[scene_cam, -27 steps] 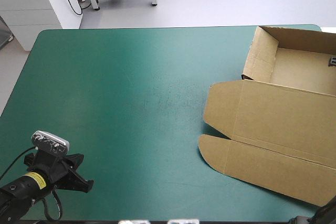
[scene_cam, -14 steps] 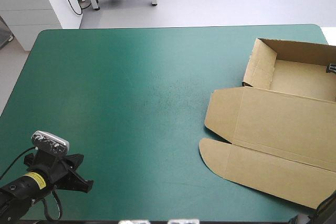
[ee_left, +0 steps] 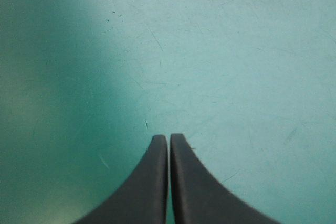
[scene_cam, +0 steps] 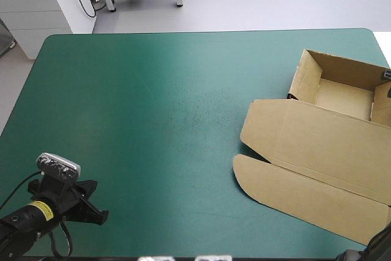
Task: Fold the box
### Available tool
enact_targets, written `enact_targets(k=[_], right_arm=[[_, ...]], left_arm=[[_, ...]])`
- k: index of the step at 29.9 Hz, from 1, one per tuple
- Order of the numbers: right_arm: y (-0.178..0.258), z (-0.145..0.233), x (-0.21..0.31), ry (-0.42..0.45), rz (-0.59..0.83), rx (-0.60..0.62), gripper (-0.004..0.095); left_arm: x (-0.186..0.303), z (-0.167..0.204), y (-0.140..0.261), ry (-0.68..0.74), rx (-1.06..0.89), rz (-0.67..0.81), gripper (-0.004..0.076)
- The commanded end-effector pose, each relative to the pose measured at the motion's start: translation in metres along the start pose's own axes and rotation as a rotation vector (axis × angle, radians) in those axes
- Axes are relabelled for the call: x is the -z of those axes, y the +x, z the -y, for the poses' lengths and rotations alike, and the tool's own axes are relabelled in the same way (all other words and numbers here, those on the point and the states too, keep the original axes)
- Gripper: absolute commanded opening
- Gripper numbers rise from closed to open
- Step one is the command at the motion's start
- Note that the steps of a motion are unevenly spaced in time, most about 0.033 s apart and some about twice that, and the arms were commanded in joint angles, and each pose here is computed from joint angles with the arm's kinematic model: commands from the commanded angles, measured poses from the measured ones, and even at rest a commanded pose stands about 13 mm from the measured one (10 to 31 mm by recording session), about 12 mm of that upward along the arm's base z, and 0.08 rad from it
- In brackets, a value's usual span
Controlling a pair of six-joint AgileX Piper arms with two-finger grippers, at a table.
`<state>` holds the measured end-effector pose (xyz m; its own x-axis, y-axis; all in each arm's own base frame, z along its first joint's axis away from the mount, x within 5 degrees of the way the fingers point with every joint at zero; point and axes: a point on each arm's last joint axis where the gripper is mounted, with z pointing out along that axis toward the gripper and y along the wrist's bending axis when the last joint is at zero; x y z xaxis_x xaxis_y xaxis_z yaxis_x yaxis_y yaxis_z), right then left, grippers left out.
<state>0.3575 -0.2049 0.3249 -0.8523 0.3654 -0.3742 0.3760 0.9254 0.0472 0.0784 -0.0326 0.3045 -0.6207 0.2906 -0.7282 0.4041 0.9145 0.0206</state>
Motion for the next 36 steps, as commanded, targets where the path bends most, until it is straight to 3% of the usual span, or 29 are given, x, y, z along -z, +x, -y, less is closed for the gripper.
enact_targets(k=[1, 4, 9, 14, 21, 26, 36], right_arm=[[0.003, -0.007, 0.072, 0.005, 0.175, 0.003, 0.0601], [0.012, -0.018, 0.108, -0.045, 0.265, -0.008, 0.0494], [0.027, -0.057, 0.153, -0.192, 0.377, 0.096, -0.0019], [0.061, -0.116, 0.18, -0.265, 0.404, 0.296, 0.0], [0.139, -0.172, 0.211, -0.274, 0.467, 0.58, -0.0001], [0.197, -0.165, 0.217, -0.336, 0.526, 0.67, -0.0002], [0.277, -0.12, 0.18, -0.383, 0.756, 0.618, -0.0002]], left_arm=[[0.004, 0.0, -0.01, 0.001, 0.001, 0.065, -0.0008], [0.004, 0.0, -0.01, 0.001, 0.001, 0.065, -0.0008], [0.004, 0.0, -0.01, 0.001, 0.001, 0.065, -0.0008], [0.005, 0.0, -0.014, -0.001, 0.001, 0.107, -0.0008], [0.014, 0.0, -0.013, 0.0, 0.003, 0.171, -0.0008], [0.037, 0.001, -0.005, -0.004, 0.002, 0.313, -0.0008], [0.051, 0.002, 0.031, -0.012, -0.001, 0.441, -0.0008]])
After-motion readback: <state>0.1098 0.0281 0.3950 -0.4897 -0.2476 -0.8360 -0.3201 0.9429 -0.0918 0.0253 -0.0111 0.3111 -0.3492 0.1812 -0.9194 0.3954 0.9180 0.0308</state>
